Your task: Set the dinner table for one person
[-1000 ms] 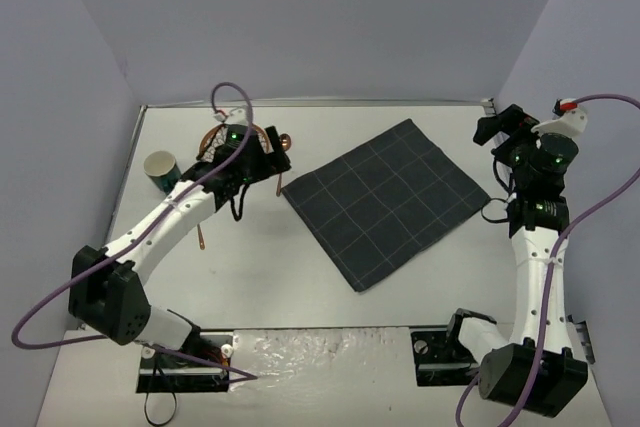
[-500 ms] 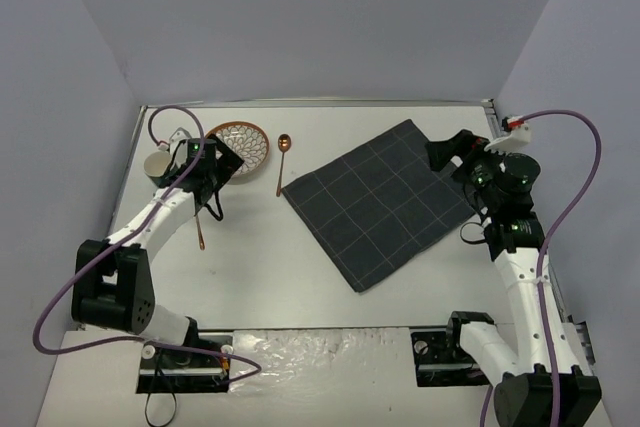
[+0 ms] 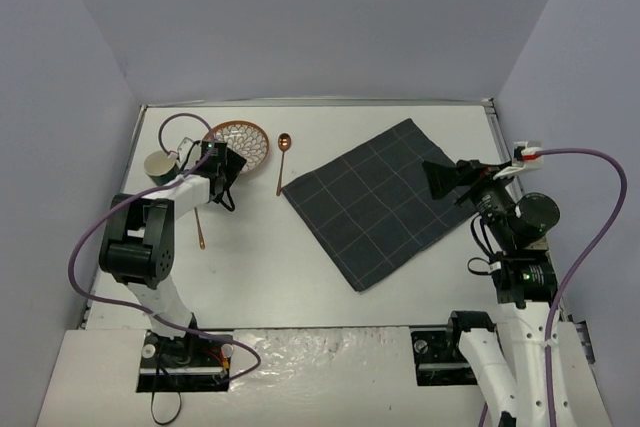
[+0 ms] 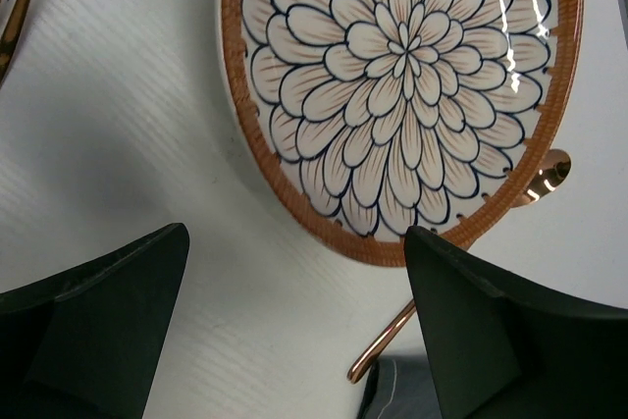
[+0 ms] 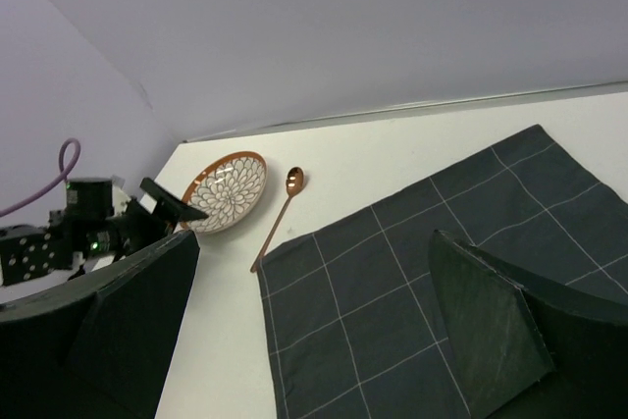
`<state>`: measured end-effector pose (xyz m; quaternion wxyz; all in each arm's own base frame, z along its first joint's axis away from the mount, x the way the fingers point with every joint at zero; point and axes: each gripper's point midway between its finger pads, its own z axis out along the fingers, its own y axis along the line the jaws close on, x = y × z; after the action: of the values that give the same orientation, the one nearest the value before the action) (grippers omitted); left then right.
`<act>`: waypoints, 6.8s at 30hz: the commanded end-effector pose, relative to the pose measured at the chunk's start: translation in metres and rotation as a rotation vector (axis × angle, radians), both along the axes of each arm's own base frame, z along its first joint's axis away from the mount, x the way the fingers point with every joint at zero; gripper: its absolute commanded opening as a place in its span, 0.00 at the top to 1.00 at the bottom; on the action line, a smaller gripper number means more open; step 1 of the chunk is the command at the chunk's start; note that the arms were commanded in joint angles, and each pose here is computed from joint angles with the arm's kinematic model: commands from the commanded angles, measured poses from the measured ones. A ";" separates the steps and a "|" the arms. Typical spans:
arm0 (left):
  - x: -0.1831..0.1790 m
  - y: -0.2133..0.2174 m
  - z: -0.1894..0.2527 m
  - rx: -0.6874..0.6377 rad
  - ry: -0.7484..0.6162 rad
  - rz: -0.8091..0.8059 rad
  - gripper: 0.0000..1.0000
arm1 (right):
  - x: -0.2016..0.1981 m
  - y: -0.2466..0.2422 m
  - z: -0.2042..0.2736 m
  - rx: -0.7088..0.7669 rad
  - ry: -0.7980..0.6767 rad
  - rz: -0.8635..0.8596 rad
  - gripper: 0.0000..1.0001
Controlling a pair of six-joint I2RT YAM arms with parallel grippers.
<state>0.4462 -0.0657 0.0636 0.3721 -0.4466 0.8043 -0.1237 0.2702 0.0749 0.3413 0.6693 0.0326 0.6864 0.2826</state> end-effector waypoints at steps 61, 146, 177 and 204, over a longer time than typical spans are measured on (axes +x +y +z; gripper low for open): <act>-0.051 -0.340 0.192 -0.414 -0.490 -0.968 1.00 | -0.033 0.008 -0.021 -0.102 0.057 0.058 0.00; -0.008 0.219 0.136 0.409 0.220 -0.399 0.20 | -0.032 0.035 -0.061 -0.199 0.220 0.221 0.00; 0.043 0.213 0.083 0.404 0.179 -0.503 0.55 | -0.025 0.041 -0.089 -0.199 0.306 0.254 0.00; -0.009 0.084 0.190 0.431 0.129 -0.496 1.00 | 0.007 0.108 -0.065 -0.281 0.251 0.350 0.02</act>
<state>0.4499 0.0696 0.1617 0.2800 -0.1538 0.9476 0.0068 0.2554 0.1504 0.2412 0.4674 -0.1078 0.8257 0.2968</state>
